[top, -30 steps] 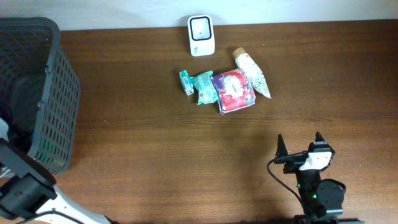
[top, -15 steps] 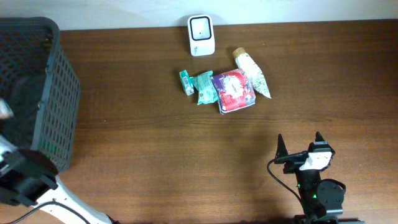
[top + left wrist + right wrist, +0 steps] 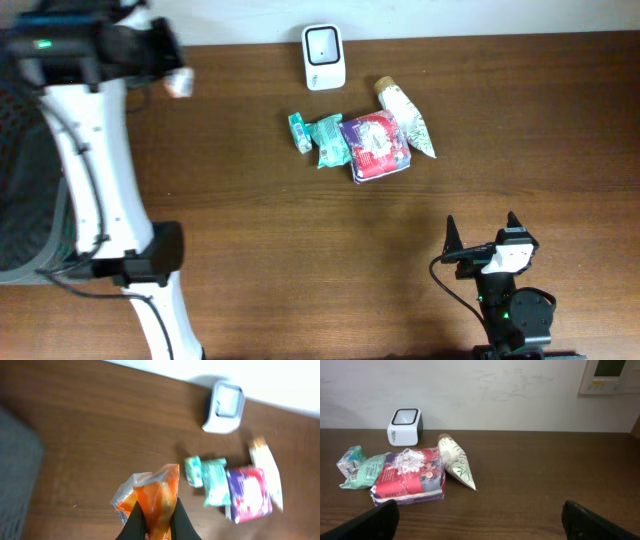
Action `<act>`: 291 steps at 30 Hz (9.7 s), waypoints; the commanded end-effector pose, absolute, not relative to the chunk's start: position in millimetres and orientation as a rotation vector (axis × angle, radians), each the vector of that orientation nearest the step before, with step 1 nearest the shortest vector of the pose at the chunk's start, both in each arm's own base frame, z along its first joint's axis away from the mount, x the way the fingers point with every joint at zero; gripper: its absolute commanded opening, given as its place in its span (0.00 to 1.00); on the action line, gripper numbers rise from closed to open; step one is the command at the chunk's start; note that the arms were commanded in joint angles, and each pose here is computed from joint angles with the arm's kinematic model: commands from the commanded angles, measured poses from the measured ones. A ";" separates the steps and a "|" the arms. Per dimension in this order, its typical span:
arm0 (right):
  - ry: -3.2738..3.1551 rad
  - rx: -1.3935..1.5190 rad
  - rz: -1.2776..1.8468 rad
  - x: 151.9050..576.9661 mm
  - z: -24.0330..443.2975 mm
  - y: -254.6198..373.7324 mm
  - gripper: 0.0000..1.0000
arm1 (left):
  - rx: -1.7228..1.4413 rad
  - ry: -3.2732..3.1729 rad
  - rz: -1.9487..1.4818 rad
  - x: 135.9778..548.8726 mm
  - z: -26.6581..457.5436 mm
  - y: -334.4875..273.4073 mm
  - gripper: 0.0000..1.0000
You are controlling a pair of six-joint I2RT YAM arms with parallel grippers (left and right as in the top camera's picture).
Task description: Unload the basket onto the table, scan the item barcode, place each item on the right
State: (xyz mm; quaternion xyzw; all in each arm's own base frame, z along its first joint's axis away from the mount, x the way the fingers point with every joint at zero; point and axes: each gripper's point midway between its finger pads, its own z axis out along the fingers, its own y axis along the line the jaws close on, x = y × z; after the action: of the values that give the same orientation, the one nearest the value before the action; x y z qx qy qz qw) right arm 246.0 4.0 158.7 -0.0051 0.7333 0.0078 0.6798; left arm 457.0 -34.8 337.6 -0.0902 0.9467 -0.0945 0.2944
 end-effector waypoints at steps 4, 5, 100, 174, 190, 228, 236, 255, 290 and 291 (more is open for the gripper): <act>1.652 -0.006 0.023 246.0 155.1 4.7 0.98 | 0.118 2.817 -0.151 451.9 239.8 -127.9 0.00; 1.652 -0.006 0.023 246.0 155.1 4.6 0.98 | 0.149 2.889 -0.137 448.8 213.5 -139.3 0.00; 1.652 -0.005 0.023 246.0 155.1 4.6 0.98 | -1.940 2.670 -0.060 275.0 102.8 231.0 0.99; 1.652 -0.006 0.023 246.0 155.1 4.7 0.99 | -0.498 2.367 -0.316 395.6 398.2 24.6 0.62; 1.652 -0.006 0.023 246.0 155.1 4.7 0.99 | -0.108 3.027 0.000 454.9 141.9 -123.2 0.63; 1.652 -0.006 0.023 246.0 155.1 4.6 0.99 | -0.533 2.577 -0.014 362.7 347.3 25.0 0.99; 1.648 -0.007 0.034 246.1 156.0 6.0 0.99 | -0.883 2.608 0.060 330.6 316.2 99.4 0.99; 1.107 -0.338 0.354 172.3 400.4 75.4 0.98 | -0.883 2.608 0.060 330.6 316.2 99.4 0.99; 2.786 0.150 0.742 452.9 69.4 103.7 0.82 | -0.883 2.608 0.061 330.6 316.2 99.5 0.99; 2.802 0.138 0.716 452.1 62.7 107.4 0.82 | -0.883 2.608 0.061 330.6 316.2 99.5 0.99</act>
State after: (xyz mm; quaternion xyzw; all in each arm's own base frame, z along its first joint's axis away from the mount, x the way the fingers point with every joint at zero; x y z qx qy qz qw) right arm 451.4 96.7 78.6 0.0580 0.9509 0.2737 0.1323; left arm 335.8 98.1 309.4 -0.3061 0.9341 0.0193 0.1827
